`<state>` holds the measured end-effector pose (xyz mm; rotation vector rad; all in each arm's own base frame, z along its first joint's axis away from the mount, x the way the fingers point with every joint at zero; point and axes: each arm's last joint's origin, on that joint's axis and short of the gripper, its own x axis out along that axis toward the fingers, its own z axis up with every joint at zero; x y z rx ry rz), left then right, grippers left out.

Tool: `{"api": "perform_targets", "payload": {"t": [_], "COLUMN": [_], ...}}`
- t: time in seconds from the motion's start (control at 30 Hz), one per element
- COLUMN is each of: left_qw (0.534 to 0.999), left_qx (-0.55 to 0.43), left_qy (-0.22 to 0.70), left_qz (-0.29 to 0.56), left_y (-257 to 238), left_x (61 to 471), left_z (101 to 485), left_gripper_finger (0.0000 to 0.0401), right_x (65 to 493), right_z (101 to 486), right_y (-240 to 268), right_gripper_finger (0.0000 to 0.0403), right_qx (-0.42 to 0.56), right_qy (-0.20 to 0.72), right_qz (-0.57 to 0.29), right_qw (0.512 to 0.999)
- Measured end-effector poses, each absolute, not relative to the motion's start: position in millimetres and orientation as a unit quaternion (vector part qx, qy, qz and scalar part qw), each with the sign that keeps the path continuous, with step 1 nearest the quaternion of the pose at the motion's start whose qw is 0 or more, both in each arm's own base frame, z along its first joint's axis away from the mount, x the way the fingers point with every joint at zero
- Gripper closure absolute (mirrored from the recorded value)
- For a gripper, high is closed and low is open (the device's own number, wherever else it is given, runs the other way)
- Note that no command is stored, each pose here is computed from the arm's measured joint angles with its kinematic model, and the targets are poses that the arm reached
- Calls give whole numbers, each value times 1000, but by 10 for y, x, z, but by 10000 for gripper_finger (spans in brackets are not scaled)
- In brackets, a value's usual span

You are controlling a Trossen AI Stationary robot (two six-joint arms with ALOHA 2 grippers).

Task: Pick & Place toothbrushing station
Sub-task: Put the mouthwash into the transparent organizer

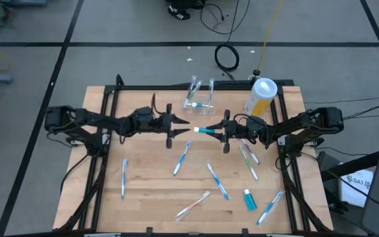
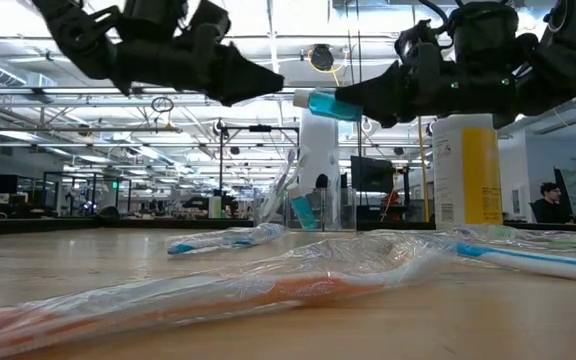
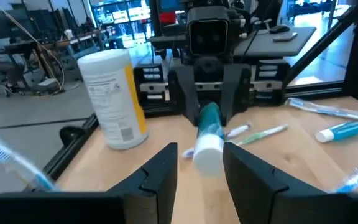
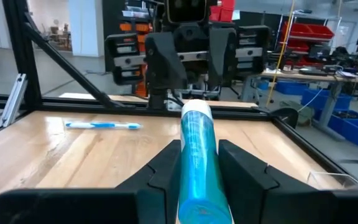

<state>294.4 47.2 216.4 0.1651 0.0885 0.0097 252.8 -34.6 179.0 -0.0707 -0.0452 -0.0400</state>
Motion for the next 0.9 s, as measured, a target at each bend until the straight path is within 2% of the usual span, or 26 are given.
{"api": "perform_targets", "payload": {"t": [0.2,0.63,0.9], "left_qw": [990,990,992], "left_qx": [89,100,101], "left_qy": [105,97,81], "left_qz": [-10,-16,-12], "left_y": [452,425,434], "left_x": [3127,3155,3159], "left_z": [2103,2122,2151], "left_gripper_finger": [261,196,187], "right_x": [2528,2529,2533], "right_z": [1779,1792,1829], "right_y": [-346,-345,-308], "right_gripper_finger": [310,310,310], "right_qx": [-32,-33,-25], "right_qy": [-17,-23,-42], "right_qz": [-20,-20,-13], "right_qw": [999,999,999]}}
